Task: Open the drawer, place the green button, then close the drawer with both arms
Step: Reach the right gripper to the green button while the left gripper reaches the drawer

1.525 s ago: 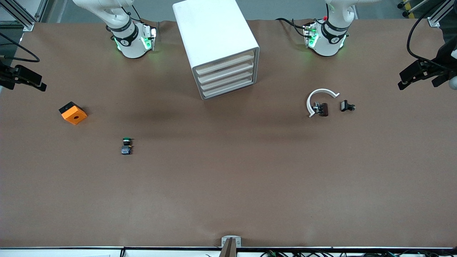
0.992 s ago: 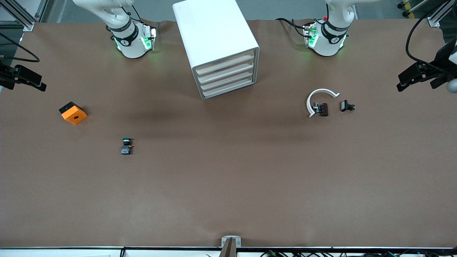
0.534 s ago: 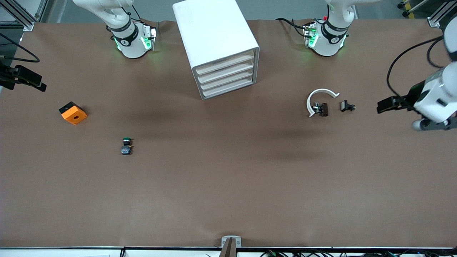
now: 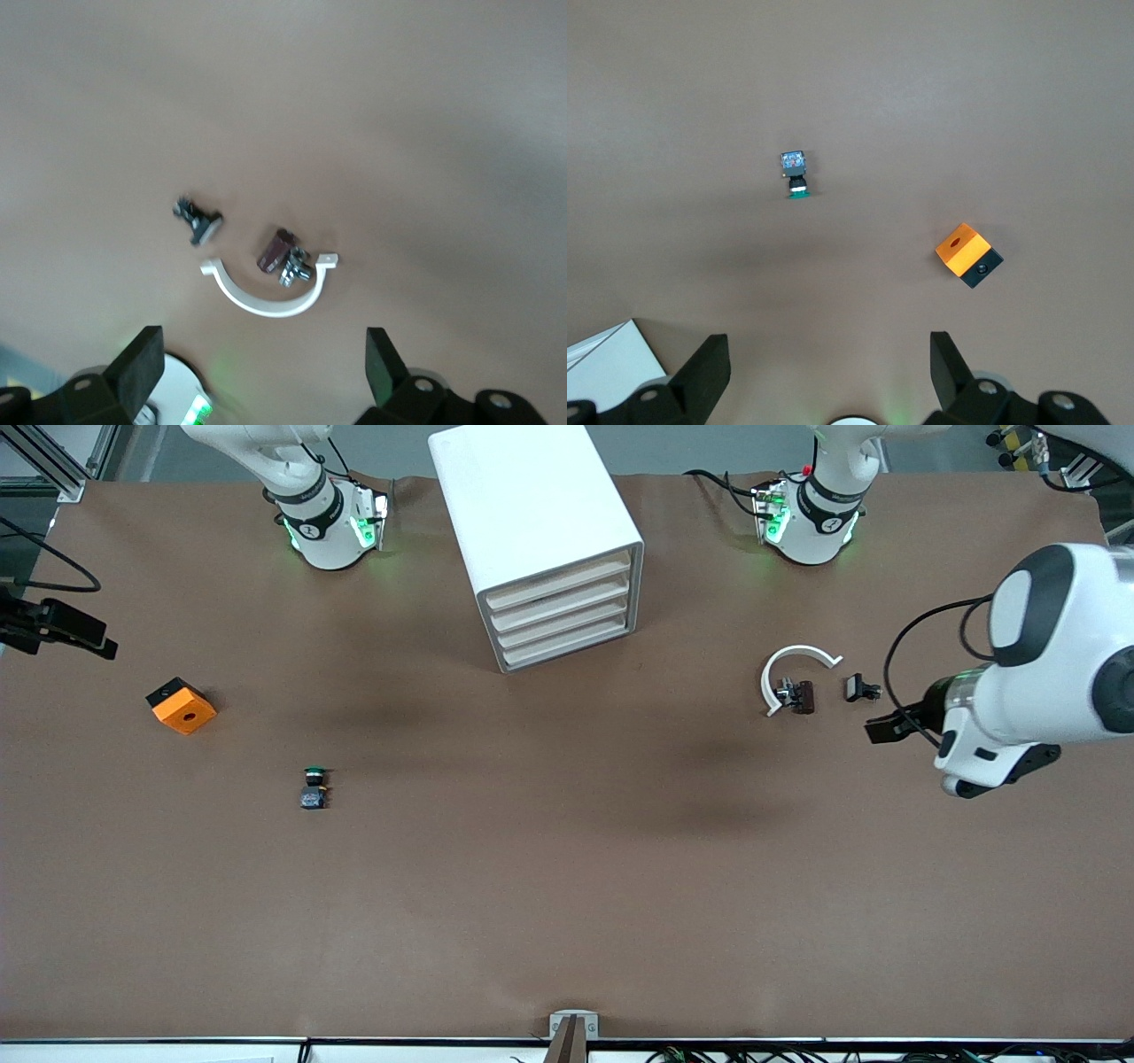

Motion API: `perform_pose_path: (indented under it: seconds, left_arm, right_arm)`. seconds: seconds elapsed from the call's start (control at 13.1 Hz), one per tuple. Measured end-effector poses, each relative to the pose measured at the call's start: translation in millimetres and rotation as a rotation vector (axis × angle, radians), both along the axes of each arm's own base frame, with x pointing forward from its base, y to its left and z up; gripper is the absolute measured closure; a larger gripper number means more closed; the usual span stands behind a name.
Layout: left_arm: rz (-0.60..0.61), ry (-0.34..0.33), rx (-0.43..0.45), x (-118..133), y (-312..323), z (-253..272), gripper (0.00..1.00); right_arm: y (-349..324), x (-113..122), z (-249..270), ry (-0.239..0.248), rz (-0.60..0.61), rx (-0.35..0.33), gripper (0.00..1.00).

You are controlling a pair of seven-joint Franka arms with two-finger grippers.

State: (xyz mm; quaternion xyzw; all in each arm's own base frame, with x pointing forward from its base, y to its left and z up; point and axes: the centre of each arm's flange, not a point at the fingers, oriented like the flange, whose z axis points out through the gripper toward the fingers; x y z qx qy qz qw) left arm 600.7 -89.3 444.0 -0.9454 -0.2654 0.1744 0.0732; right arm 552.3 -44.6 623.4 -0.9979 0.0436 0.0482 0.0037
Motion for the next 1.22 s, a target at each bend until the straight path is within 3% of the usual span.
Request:
perform_pose_path:
  seconds: [0.38, 0.69, 0.84, 0.99, 1.22]
  left_arm:
    - [0.364, 0.148, 0.226, -13.5, -93.5, -104.0, 0.0]
    - [0.728, 0.246, 0.437, -32.2, -151.4, -175.5, 0.0]
    - [0.846, 0.29, 0.518, -45.1, -182.9, -201.3, 0.0]
    - [0.925, 0.361, 0.522, -60.5, -220.9, -214.6, 0.0]
    - [1.018, 0.523, 0.497, -78.0, -258.6, -226.0, 0.0]
  right_arm:
    - [14.5, 36.0, -57.3, 0.049, 0.027, -0.002, 0.0]
    - [16.1, 48.2, -79.3, 0.063, 0.03, -0.003, 0.0]
    - [19.3, 52.9, -92.2, 0.083, 0.035, -0.003, 0.0]
    - [25.3, 60.7, -114.1, 0.113, 0.045, -0.004, 0.0]
    - [29.1, 77.7, -159.2, 0.148, 0.051, -0.006, 0.0]
